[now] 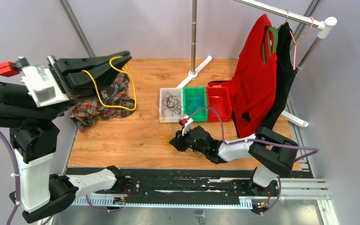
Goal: Untangle the cables
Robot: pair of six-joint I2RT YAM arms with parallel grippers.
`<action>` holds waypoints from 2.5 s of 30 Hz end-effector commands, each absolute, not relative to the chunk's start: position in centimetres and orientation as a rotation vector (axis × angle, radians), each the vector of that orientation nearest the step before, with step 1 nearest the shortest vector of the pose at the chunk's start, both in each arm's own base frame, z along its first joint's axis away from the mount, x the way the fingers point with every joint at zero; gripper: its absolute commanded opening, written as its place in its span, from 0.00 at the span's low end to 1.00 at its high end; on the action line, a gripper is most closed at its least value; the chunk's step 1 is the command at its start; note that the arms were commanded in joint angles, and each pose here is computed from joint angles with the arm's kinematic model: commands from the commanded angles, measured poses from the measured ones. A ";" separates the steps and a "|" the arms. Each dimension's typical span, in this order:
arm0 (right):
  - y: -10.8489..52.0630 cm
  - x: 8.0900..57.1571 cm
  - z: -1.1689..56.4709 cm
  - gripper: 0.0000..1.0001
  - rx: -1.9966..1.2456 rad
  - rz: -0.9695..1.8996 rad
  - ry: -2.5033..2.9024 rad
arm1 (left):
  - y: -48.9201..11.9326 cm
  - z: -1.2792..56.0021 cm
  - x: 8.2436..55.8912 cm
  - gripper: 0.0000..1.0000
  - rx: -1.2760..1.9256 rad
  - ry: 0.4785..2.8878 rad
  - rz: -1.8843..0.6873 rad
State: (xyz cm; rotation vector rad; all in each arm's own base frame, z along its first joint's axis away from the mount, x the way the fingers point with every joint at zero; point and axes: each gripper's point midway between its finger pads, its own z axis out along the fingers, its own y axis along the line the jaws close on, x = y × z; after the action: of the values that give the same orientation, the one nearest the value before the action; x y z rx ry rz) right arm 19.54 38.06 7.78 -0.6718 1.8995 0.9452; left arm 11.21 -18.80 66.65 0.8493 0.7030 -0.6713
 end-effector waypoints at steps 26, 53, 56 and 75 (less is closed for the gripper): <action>30.9 20.5 17.9 0.72 -0.679 0.628 1.868 | -23.2 58.7 20.6 0.01 0.796 0.922 -0.615; 9.1 31.1 16.8 0.60 0.272 -0.040 1.902 | -43.2 39.3 36.6 0.00 0.940 1.391 -0.960; 7.9 30.9 16.9 0.58 0.323 -0.065 1.872 | -45.8 37.9 38.3 0.00 0.946 1.390 -0.993; 4.7 29.5 19.5 0.56 0.394 -0.080 1.766 | -50.3 21.5 42.9 0.16 1.050 1.543 -0.920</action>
State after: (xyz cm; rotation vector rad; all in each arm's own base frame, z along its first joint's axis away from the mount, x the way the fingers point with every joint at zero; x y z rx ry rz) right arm 29.52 5.85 19.31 0.3652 1.7851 -0.0451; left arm 43.29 -50.12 22.22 1.0100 1.5851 -0.9621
